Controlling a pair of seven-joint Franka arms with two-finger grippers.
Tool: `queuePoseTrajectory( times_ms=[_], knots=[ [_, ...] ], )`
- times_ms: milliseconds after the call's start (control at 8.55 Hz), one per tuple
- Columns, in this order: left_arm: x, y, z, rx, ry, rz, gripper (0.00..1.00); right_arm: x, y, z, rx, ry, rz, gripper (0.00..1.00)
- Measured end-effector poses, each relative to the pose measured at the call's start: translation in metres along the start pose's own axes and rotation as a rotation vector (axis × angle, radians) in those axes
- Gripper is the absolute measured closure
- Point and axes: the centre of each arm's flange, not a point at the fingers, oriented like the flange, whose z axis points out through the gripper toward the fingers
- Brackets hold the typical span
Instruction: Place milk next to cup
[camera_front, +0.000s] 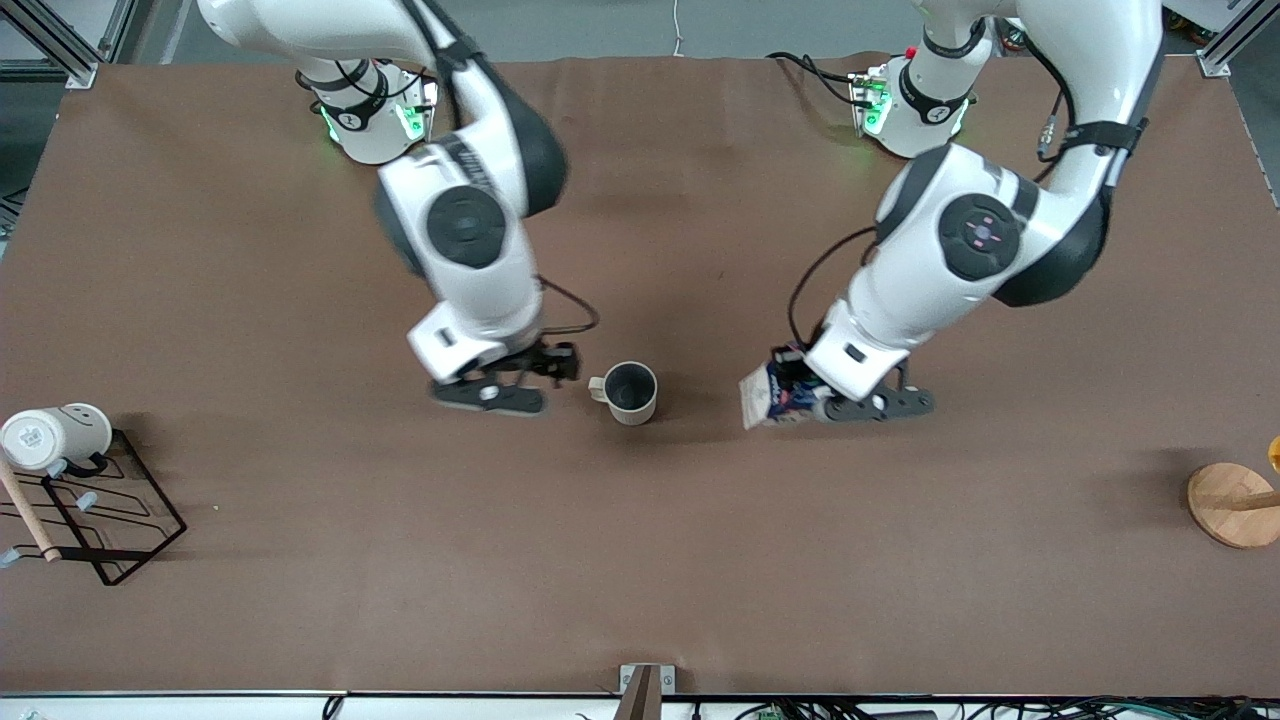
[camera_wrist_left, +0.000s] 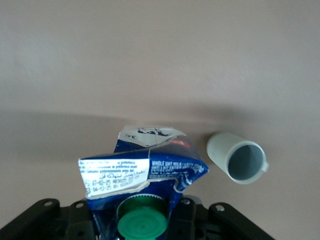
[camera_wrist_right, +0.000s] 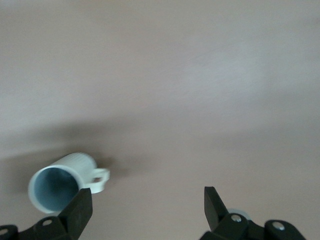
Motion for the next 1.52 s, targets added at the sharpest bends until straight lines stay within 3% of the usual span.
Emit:
queuePoseTrajectory(
  times_ms=[351,702,936,1170,1521],
  knots=[
    [-0.086,0.089,0.020,0.060,0.010,-0.034,0.63,0.026,0.150,-0.034,0.011,-0.008,-0.072,0.01],
    [-0.150,0.142,0.039,0.089,0.056,0.028,0.63,0.030,0.245,-0.048,0.020,-0.017,-0.112,0.01],
    [-0.162,0.157,0.067,0.085,0.076,0.085,0.63,0.026,0.305,-0.067,0.061,-0.050,-0.180,0.01],
    [-0.164,0.164,0.094,0.066,0.082,0.116,0.63,0.016,0.368,-0.090,0.115,-0.049,-0.210,0.01],
    [-0.165,0.162,0.129,0.117,0.096,0.148,0.63,-0.002,0.379,-0.109,0.125,-0.078,-0.214,0.00]
  ],
)
